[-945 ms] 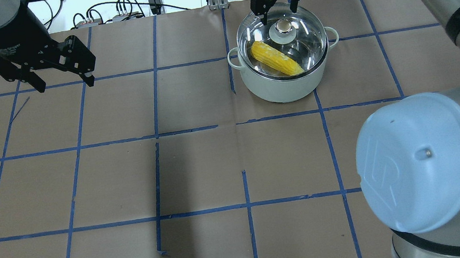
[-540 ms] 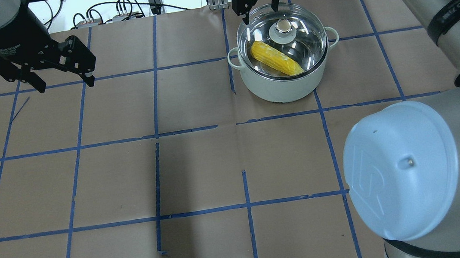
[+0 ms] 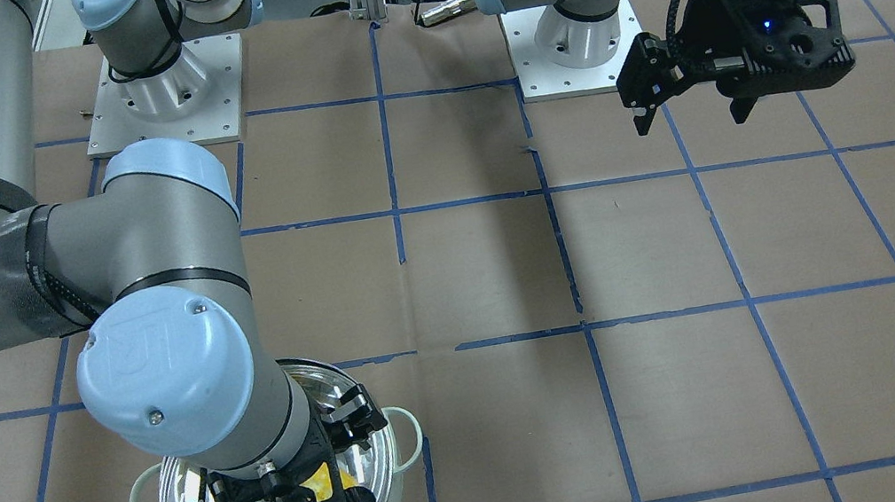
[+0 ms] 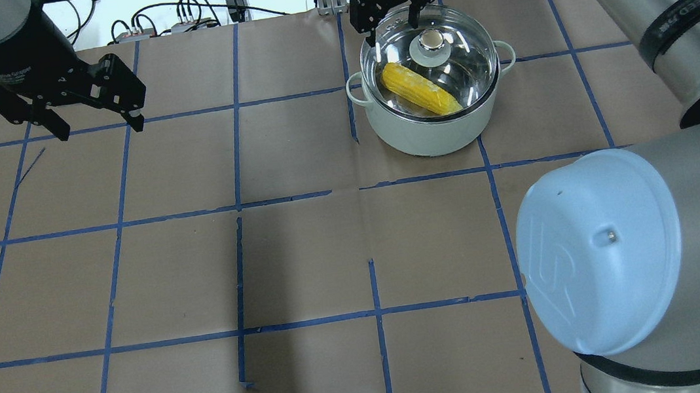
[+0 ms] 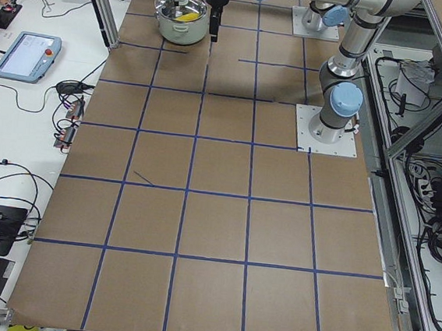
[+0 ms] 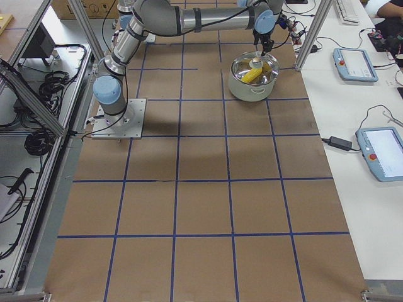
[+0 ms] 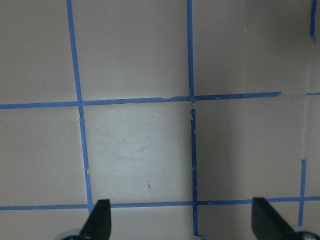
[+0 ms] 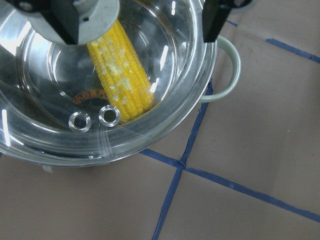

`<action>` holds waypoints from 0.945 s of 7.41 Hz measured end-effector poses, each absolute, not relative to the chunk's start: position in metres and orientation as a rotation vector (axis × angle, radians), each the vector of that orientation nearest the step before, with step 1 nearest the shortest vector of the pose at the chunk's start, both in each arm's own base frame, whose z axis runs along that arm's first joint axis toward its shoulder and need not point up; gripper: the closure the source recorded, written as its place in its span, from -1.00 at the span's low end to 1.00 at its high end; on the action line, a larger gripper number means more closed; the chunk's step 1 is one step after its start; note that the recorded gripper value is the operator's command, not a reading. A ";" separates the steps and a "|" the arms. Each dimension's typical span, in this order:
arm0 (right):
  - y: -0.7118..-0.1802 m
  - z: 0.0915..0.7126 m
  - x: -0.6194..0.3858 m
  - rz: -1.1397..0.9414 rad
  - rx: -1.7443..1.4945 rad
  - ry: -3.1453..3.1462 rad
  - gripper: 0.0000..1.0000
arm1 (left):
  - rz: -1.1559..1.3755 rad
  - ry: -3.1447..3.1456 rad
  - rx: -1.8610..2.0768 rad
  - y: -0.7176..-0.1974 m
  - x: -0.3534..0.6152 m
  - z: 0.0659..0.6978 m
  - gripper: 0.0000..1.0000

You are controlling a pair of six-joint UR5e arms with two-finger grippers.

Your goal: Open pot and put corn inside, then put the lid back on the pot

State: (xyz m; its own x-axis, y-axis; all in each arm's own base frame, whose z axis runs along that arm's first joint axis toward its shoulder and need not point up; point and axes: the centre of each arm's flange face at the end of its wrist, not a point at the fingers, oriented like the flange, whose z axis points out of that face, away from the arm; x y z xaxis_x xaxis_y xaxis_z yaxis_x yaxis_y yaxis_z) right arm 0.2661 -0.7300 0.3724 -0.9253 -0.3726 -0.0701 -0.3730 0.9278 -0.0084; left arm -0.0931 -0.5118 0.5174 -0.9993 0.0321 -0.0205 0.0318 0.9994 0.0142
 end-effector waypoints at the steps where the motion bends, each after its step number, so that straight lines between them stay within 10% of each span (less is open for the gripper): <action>1: -0.730 0.371 0.265 0.015 -0.581 3.017 -0.73 | 0.023 3.120 0.050 -0.512 -0.093 0.517 -1.00; 7: -0.723 0.349 0.254 0.103 -0.548 3.033 -0.72 | 0.024 3.120 0.050 -0.512 -0.093 0.517 -1.00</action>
